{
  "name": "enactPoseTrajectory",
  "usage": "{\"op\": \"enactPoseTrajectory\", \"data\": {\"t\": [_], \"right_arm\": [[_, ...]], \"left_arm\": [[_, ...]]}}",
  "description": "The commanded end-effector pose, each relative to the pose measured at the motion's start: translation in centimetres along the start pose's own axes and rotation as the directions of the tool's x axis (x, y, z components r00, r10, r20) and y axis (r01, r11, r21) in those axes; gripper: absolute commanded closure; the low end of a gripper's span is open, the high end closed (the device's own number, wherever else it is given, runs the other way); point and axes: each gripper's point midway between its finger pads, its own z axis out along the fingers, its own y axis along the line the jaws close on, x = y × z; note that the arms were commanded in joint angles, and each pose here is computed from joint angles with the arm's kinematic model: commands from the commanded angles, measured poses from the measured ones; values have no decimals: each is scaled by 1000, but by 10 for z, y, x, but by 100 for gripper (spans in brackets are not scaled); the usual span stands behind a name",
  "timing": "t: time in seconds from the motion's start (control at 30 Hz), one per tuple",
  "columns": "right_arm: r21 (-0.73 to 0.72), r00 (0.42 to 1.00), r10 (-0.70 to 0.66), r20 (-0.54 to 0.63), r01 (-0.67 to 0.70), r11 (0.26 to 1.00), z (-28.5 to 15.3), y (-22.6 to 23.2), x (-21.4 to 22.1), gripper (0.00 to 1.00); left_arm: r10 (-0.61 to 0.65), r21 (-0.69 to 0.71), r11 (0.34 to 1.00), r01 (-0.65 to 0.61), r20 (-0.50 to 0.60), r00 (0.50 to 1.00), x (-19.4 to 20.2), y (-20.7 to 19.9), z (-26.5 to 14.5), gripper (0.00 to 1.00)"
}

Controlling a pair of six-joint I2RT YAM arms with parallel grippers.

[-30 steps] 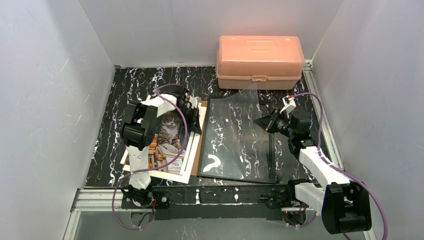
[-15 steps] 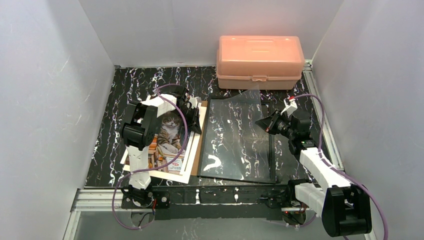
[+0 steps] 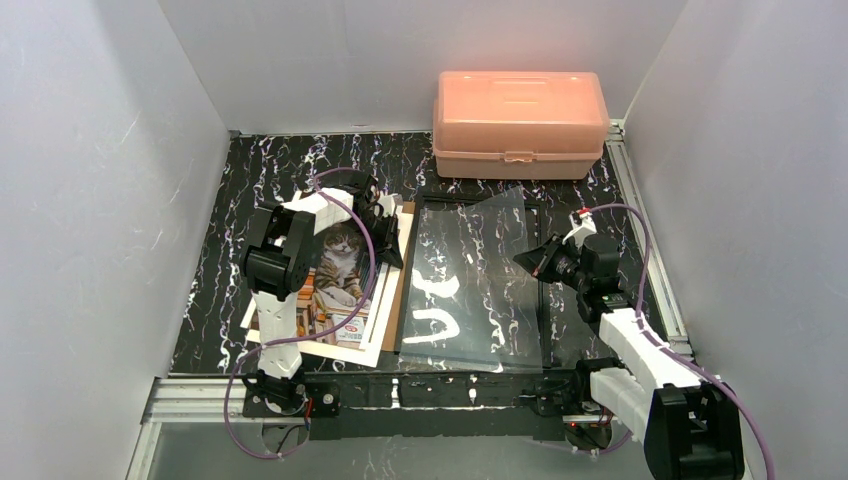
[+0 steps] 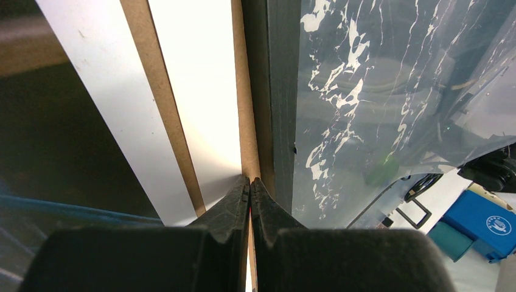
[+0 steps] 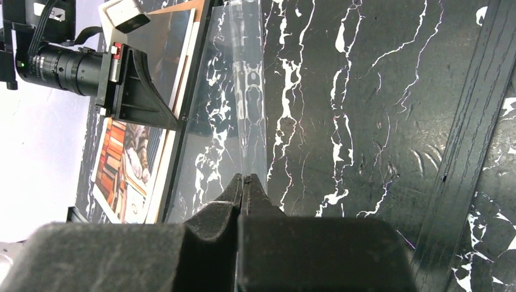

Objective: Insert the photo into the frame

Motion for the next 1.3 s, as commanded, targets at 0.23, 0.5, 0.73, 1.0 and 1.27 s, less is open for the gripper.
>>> {"op": "enactPoseTrajectory", "data": {"t": [0.23,0.5,0.73,1.0,1.27], "right_arm": [[-6,999,11,53,-11,1000,-3,4,-9,99],[-24,990,-11,137,15,1000,-6,15,-30,99],[-37,988,10,154,-4,999,0,16,-36,99],[-20,983,6,183,-2,1000,4,15,-48,99],[-19,980,9,199,-6,1000,9,15,-55,99]], "left_arm": [[7,11,1000,-7,-17,1000,2,-6,2,100],[6,12,1000,-5,-19,1000,1,-6,3,100],[6,12,1000,-5,-22,1000,1,-7,3,100],[6,15,1000,-5,-25,1000,2,-7,4,100],[7,14,1000,-7,-29,1000,2,-7,4,100]]}}
